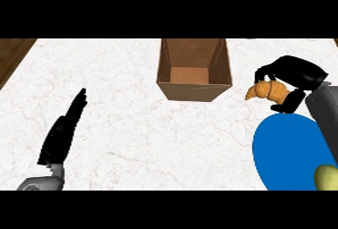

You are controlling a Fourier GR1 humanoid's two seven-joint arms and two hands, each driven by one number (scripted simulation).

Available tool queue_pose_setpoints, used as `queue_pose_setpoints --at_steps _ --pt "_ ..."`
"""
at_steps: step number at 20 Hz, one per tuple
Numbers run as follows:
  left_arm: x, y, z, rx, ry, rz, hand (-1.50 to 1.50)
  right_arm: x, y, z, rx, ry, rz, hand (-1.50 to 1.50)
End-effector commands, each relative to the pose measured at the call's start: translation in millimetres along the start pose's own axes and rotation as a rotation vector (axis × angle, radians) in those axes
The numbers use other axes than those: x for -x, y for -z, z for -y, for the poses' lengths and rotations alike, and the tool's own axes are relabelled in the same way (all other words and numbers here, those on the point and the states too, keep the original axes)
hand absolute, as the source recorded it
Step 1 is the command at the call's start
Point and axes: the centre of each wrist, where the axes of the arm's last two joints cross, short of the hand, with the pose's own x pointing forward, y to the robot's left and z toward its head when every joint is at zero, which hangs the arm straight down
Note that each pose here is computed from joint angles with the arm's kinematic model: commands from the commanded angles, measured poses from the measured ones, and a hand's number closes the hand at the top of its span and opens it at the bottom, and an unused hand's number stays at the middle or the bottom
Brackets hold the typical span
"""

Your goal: Pick the croissant from the plate and place it in the cardboard box

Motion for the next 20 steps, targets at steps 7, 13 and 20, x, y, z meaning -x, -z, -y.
queue_pose_setpoints --at_steps 7,13,20 --pt "-10 14 6 0.003 0.002 0.000 0.00 27 2 65 0.191 -0.040 0.073 1.50" --pt "-6 10 4 -0.013 0.001 -0.011 0.00 22 15 92 0.331 0.258 0.362 1.50" --pt "2 4 1 -0.011 -0.004 -0.025 0.00 -2 46 123 0.341 0.416 0.538 1.50"
